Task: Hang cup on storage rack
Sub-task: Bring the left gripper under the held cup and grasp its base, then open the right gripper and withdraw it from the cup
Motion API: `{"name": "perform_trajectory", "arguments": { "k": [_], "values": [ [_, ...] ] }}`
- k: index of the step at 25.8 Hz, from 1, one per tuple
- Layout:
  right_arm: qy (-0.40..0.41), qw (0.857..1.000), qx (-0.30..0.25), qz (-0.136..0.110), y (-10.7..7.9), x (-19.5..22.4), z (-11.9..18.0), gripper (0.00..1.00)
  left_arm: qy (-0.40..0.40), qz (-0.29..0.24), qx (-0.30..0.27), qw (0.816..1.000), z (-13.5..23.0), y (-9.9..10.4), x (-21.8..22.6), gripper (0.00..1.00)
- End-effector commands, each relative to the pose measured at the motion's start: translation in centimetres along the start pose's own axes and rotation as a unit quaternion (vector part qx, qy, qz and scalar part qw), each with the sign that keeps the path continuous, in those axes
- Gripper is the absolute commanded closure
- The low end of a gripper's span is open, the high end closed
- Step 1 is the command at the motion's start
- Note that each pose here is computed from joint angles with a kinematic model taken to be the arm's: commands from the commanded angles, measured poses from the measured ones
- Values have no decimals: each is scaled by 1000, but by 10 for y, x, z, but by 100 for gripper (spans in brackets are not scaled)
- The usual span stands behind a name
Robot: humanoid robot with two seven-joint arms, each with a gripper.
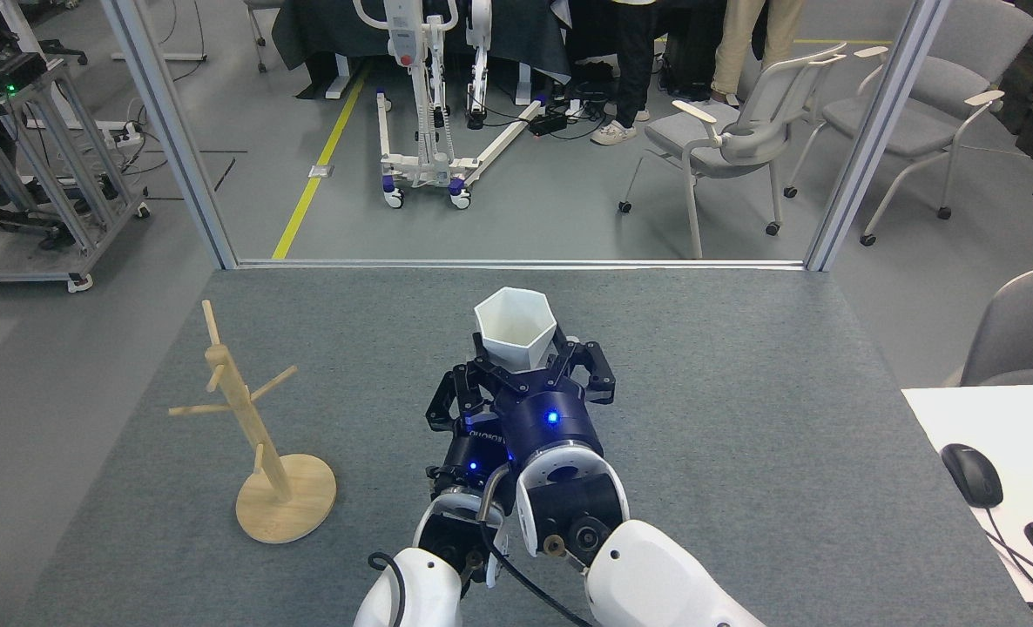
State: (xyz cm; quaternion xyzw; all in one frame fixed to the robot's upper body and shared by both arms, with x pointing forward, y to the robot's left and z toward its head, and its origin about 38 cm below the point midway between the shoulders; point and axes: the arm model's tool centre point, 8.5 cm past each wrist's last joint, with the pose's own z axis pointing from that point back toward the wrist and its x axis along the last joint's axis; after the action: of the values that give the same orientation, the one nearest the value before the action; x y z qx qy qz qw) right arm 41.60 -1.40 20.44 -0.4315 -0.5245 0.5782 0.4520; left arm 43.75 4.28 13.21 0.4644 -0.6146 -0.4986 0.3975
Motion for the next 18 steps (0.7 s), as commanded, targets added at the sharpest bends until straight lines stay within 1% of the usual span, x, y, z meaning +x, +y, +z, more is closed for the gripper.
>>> {"name": "perform_trajectory", "arguments": {
  "k": [1,3,6,8,10,12,13,15,18],
  "values": [
    [-5,957,-291,-2,-53,0,17,27,-26,2,-1,1000,0,0,5,100],
    [-4,928,-374,-3,-66,-1,26,26,-26,2,0,1000,1,0,6,100],
    [-11,891,-454,-1,-76,-2,36,26,-27,2,6,1000,1,2,6,100],
    [-10,876,-483,-1,-79,-3,40,26,-27,2,5,1000,1,2,6,100],
    [-5,872,-489,-2,-81,-6,40,25,-27,3,5,1000,1,2,6,100],
    [-5,873,-488,-3,-81,-6,40,21,-27,3,5,1000,1,2,6,100],
    [-4,873,-488,-4,-81,-6,40,18,-27,3,6,1000,1,2,7,100],
    [-5,874,-486,-5,-80,-5,40,1,-27,4,5,1000,1,3,7,100],
    [-12,876,-482,-1,-76,-5,40,1,-27,4,5,1000,1,2,7,100]
  ]
}}
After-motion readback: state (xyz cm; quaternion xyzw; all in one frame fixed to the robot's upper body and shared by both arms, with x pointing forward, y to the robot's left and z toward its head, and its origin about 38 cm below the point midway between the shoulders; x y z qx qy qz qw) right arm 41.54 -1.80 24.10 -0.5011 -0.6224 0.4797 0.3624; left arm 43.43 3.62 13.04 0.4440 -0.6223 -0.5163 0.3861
